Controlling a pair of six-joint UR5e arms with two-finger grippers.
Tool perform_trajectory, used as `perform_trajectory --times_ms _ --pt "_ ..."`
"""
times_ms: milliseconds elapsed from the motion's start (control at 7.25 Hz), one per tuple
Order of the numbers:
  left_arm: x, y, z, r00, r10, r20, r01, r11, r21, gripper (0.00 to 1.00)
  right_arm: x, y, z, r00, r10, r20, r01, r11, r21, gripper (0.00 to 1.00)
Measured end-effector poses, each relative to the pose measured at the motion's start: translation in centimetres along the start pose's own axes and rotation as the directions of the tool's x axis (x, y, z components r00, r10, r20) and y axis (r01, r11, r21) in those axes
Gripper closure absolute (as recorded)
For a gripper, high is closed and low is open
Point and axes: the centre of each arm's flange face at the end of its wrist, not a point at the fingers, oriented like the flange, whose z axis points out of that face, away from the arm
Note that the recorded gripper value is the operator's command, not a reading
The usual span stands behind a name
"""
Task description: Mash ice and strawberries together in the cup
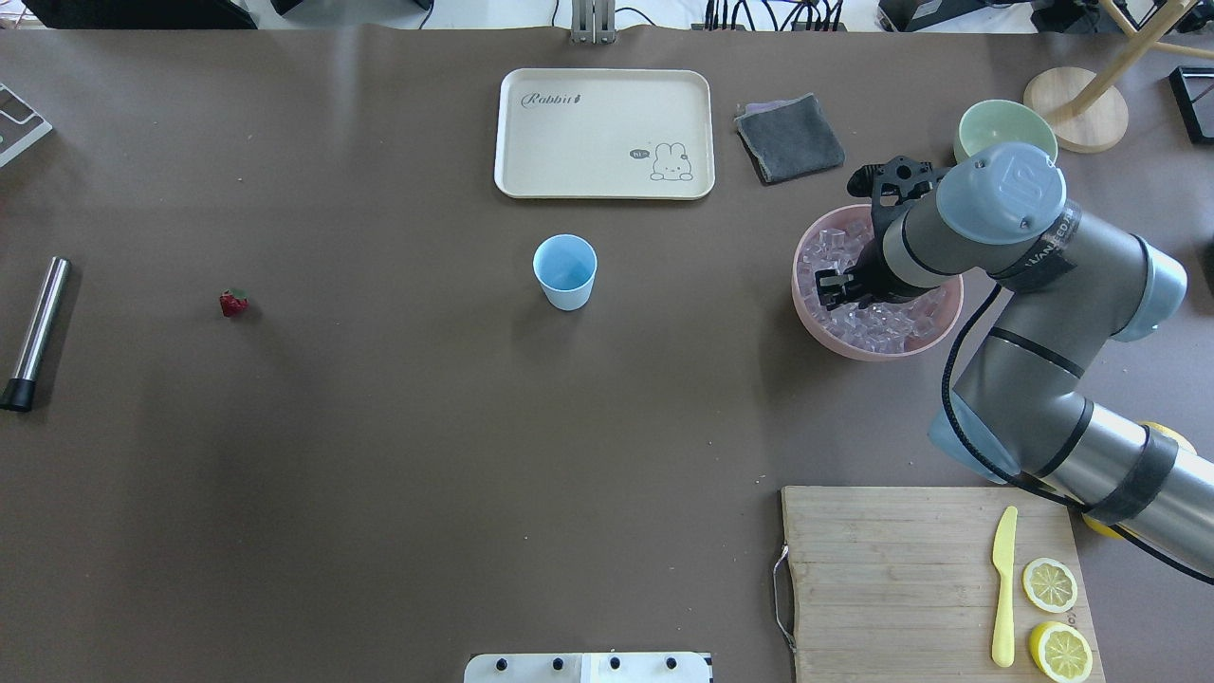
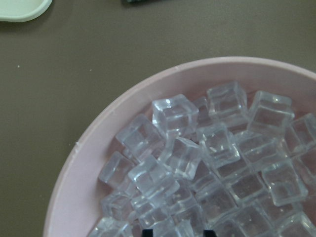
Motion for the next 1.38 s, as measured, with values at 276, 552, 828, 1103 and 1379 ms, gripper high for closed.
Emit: perform_trajectory --times_ms 276,552,828,1103,1379 --pt "-0.1 0.2 0.0 1.000 0.002 0.000 -0.002 1.000 0.002 0.03 -0.1 0.0 0.0 1.000 0.001 0.000 -0.001 1.000 0.000 0.80" --pt "-0.2 0.1 0.0 1.000 0.004 0.013 -0.004 1.000 0.009 0.03 -0.2 0.1 -0.2 1.000 -0.002 0.006 0.002 1.000 0.001 0.99" --pt "-0.1 -0.1 -0.1 1.000 0.007 0.019 -0.007 1.000 0.014 0.03 0.2 -0.9 -2.4 0.999 0.009 0.041 -0.009 1.000 -0.003 1.00" --pt "0.0 -0.1 -0.2 1.000 0.009 0.018 -0.009 1.000 0.016 0.03 0.6 -3.0 -5.7 0.996 0.040 0.077 -0.039 0.999 -0.015 1.00" --pt "0.0 0.0 -0.2 1.000 0.009 0.018 -0.009 1.000 0.019 0.03 -5.4 -6.3 -9.8 0.996 0.066 0.054 -0.064 0.997 -0.032 1.00"
